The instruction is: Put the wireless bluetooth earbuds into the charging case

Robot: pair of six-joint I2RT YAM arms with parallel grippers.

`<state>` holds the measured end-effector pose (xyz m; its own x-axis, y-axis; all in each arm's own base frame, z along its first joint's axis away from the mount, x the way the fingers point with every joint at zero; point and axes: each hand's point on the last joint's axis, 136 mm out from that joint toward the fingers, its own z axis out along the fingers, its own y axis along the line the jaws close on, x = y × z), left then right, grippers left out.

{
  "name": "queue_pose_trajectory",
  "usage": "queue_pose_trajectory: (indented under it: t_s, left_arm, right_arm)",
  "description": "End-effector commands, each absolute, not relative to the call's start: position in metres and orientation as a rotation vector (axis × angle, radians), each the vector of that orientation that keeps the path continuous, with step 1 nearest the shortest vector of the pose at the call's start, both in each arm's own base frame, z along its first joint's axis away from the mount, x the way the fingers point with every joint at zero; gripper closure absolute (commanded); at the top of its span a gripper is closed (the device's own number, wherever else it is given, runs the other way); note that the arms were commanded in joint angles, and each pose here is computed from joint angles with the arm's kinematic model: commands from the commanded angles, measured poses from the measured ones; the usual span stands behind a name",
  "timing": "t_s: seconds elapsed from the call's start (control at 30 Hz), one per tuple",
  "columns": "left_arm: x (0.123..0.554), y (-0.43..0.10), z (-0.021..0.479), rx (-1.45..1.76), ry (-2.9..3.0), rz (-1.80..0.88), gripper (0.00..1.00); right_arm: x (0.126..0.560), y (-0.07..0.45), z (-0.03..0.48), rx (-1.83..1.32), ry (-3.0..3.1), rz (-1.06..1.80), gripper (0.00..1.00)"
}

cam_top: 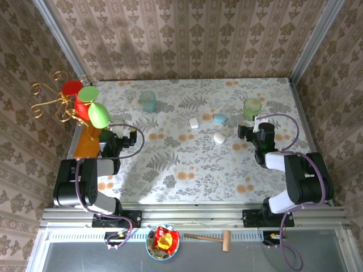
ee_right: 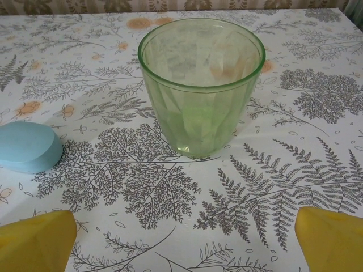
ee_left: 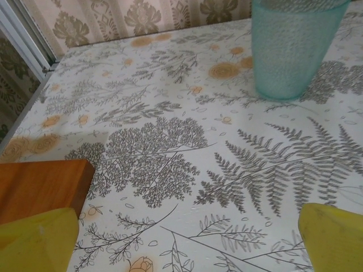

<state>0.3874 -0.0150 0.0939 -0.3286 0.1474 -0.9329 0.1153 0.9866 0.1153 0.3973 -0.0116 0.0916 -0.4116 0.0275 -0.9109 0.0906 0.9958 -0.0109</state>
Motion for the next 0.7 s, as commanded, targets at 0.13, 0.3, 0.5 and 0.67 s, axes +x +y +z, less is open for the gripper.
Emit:
queue_pose_trajectory:
  t_s: [0.13,0.3,0.5,0.67]
  left_arm:
    - [0.400,-0.011,0.095,0.145,1.910,-0.008,0.00]
    - [0.400,-0.005,0.095,0.115,1.904,0.033,0.00]
    - [0.400,-0.008,0.096,0.134,1.902,0.043,0.00]
    - [0.401,-0.008,0.095,0.135,1.905,0.043,0.00]
  right_arm:
    - [0.400,-0.005,0.098,0.066,1.925,-0.015,0.00]
    - [0.400,-0.006,0.097,0.067,1.926,-0.017,0.00]
    - [0.400,-0.006,0.097,0.068,1.926,-0.017,0.00]
    - [0.400,-0.006,0.096,0.067,1.930,-0.018,0.00]
